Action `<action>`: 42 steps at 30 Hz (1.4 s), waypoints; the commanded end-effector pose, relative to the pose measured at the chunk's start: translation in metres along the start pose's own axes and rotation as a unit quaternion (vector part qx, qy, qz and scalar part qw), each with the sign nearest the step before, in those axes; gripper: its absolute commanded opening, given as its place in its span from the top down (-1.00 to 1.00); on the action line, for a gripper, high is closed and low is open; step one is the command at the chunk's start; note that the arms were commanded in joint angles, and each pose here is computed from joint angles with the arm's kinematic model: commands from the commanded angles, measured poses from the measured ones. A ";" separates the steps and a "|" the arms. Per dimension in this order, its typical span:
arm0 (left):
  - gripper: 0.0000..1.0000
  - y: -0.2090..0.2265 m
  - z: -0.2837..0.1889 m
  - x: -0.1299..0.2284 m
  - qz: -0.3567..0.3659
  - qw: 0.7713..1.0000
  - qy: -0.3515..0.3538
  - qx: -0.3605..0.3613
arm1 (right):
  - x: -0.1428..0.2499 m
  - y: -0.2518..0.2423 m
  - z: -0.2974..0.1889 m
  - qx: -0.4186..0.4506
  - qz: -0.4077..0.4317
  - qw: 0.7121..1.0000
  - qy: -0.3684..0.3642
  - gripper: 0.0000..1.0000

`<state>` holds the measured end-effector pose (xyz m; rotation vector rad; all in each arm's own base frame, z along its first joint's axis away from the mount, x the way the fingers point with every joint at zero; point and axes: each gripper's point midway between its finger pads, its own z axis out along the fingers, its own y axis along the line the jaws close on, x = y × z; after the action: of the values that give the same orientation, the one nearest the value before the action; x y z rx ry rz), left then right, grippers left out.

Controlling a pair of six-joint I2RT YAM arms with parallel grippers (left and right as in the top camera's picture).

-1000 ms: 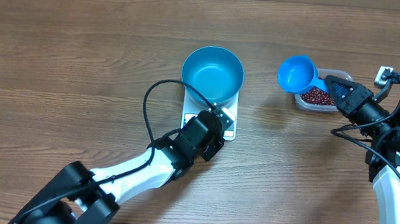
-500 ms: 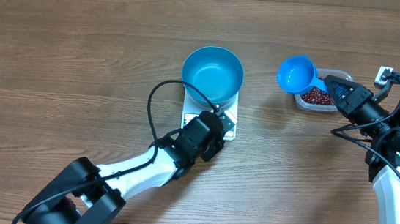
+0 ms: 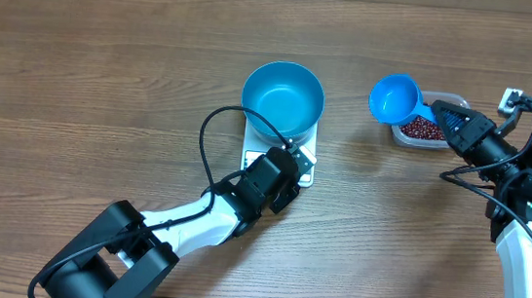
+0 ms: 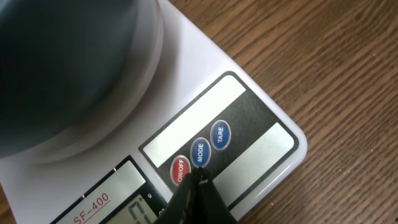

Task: Scoop item into bowl and weigh 150g on scale
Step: 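Press the scale's TARE button with the left gripper fingertip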

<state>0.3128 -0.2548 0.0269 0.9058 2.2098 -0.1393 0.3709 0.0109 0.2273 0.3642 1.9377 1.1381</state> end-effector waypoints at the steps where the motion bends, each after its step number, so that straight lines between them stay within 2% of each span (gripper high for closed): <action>1: 0.91 0.002 0.002 -0.013 0.009 1.000 -0.015 0.001 | -0.008 0.006 -0.002 -0.003 -0.019 1.000 -0.008 0.93; 42: 0.91 0.012 0.013 -0.018 -0.002 0.999 -0.030 -0.013 | -0.006 0.005 -0.002 -0.001 -0.015 1.000 -0.006 0.93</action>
<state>0.3287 -0.2581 0.0264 0.8632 2.1783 -0.1465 0.3705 0.0110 0.2261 0.3637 1.9420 1.1364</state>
